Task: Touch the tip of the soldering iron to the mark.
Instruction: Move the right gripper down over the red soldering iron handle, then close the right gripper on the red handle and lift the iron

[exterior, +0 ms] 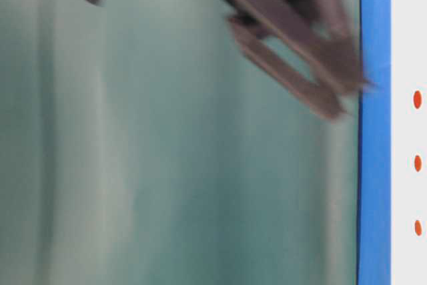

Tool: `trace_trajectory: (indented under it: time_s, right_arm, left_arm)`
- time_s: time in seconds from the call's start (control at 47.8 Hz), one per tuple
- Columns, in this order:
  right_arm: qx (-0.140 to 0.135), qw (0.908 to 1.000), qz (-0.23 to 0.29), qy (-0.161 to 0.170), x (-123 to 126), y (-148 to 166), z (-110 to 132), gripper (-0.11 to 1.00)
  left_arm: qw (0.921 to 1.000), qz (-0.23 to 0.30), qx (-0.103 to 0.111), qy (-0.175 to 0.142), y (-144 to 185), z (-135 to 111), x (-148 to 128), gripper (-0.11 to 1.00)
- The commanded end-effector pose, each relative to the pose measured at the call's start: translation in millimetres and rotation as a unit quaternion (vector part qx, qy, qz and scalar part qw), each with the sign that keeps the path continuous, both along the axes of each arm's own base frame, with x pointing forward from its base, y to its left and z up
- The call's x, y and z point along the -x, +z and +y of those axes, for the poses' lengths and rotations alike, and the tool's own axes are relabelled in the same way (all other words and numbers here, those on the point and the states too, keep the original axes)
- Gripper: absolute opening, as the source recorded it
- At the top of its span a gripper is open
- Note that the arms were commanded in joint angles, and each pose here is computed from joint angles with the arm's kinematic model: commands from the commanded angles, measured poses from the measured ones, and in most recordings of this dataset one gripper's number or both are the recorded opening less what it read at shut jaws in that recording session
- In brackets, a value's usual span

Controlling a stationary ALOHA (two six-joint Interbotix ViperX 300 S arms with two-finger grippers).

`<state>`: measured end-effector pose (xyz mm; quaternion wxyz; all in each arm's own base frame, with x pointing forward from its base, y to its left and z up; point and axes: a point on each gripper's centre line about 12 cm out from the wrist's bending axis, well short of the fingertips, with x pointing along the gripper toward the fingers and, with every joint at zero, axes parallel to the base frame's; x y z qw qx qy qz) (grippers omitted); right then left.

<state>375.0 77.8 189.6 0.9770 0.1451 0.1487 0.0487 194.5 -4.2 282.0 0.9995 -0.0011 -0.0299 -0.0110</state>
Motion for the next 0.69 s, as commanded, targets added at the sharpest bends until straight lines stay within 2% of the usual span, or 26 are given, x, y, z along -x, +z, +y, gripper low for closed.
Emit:
trace_trajectory:
  time_s: [0.0,0.147,0.419,0.67]
  right_arm:
    - [-0.016,0.9997,-0.015,-0.011,-13.3,-8.5,9.5,0.89]
    - [-0.030,0.9993,0.002,-0.023,-27.0,-35.0,23.0,0.89]
    - [-0.036,0.9972,0.056,-0.036,-43.3,-87.3,40.1,0.89]
    - [-0.036,0.9956,0.074,-0.045,-42.4,-104.5,40.1,0.86]
  left_arm:
    - [1.0000,-0.008,0.000,0.001,4.3,0.5,-1.2,0.00]
    - [1.0000,-0.006,-0.001,0.002,2.4,0.8,-0.9,0.00]
    - [1.0000,-0.002,-0.001,0.008,-1.2,3.2,-0.4,0.00]
    - [1.0000,0.001,0.000,0.008,-3.7,3.3,0.0,0.00]
